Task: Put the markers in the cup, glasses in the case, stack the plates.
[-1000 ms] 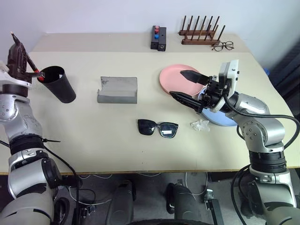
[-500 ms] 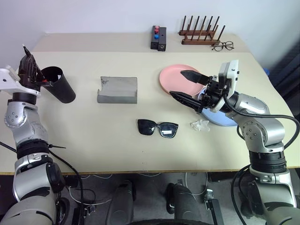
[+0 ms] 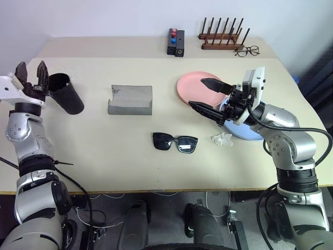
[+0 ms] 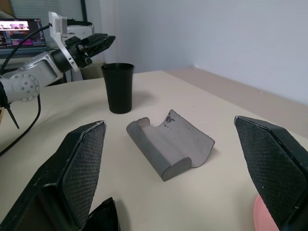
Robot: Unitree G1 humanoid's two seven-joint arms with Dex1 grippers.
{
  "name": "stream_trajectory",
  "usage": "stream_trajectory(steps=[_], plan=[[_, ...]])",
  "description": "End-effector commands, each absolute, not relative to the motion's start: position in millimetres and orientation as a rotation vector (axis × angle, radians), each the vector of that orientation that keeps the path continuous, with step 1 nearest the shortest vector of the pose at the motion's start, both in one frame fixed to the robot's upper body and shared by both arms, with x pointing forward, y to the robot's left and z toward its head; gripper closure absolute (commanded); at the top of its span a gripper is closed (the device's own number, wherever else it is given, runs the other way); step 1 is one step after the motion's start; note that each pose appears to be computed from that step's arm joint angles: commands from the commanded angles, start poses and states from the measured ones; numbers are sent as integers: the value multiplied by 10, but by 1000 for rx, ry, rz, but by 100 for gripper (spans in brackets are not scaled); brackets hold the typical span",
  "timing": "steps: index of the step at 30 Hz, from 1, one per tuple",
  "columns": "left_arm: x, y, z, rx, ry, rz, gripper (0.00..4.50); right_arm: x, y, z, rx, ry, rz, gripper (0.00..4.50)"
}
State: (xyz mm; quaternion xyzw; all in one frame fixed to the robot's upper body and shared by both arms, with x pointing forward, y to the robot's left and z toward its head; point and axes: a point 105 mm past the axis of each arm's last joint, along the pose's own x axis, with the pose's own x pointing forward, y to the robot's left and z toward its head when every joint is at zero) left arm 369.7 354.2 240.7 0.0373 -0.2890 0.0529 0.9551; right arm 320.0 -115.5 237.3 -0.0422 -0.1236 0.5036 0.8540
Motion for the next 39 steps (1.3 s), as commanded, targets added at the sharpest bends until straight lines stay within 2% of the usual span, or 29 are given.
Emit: stream_trajectory(steps=[1,13,18,21,24,28,34,39], plan=[[3655,3531,2542,108,-634,103,4,3123,-1146,2518,-128,-325,1064,12],[3615,3374,2851,119,-658,0,4,3130,-1159,2500,-129,-320,1057,12],[3651,3085,2973,58,-593,-209,4,3151,-1157,2498,-127,-322,1051,12],[3669,2623,2977,36,-497,-491,4,3160,-1158,2478,-130,-317,1053,12],[3657,2270,2829,65,-346,-738,4,3159,-1178,2480,-129,-317,1057,12],[3855,2092,2380,336,-123,-838,4,3166,-1185,2473,-143,-327,1034,12],[4026,1820,2169,350,-35,-989,4,3127,-1206,2451,-146,-329,1001,12],[4150,1714,2113,377,-41,-995,4,3116,-1243,2462,-152,-332,977,12]])
